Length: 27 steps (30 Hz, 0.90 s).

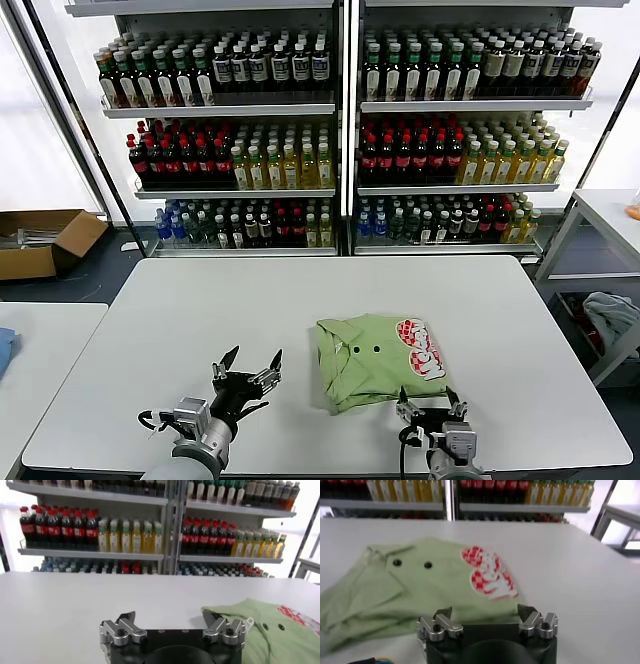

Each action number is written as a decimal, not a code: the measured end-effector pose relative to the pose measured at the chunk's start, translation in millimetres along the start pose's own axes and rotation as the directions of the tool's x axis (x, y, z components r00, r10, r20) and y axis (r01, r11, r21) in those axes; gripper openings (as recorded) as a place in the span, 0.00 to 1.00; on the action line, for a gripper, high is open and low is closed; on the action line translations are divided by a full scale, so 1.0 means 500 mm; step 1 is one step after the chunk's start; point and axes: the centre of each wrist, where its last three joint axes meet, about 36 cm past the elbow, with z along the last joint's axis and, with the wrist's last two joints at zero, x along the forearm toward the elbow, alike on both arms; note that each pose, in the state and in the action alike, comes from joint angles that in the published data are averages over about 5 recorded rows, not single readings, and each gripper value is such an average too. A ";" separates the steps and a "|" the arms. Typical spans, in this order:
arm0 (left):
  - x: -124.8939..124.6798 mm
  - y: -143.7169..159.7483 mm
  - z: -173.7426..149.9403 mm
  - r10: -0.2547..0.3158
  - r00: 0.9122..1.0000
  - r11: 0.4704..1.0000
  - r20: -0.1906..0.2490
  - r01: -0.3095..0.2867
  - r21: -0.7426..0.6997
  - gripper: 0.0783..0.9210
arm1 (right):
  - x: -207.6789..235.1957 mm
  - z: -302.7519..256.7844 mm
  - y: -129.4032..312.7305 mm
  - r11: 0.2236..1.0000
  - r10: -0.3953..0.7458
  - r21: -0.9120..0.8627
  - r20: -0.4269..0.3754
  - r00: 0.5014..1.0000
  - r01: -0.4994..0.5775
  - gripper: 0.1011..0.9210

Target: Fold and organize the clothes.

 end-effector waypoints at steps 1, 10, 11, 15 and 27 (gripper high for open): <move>0.001 0.000 -0.002 -0.001 1.000 1.000 0.008 0.001 0.002 0.88 | 0.007 -0.013 -0.006 1.000 0.002 -0.001 0.024 1.000 -0.002 0.88; 0.007 0.003 -0.014 -0.017 0.995 1.000 0.100 0.014 0.022 0.88 | 0.044 -0.100 -0.091 0.996 0.083 -0.001 0.208 0.975 -0.085 0.88; 0.007 0.004 -0.014 -0.022 0.994 1.000 0.112 0.019 0.022 0.88 | 0.045 -0.103 -0.099 0.995 0.095 -0.003 0.217 0.971 -0.097 0.88; 0.007 0.007 -0.010 -0.038 0.987 0.999 0.157 0.036 0.014 0.88 | 0.043 -0.111 -0.126 0.991 0.136 -0.012 0.238 0.962 -0.137 0.88; 0.017 0.038 -0.004 -0.102 0.968 0.995 0.229 0.102 0.011 0.88 | 0.018 -0.114 -0.152 0.983 0.182 -0.017 0.249 0.951 -0.184 0.88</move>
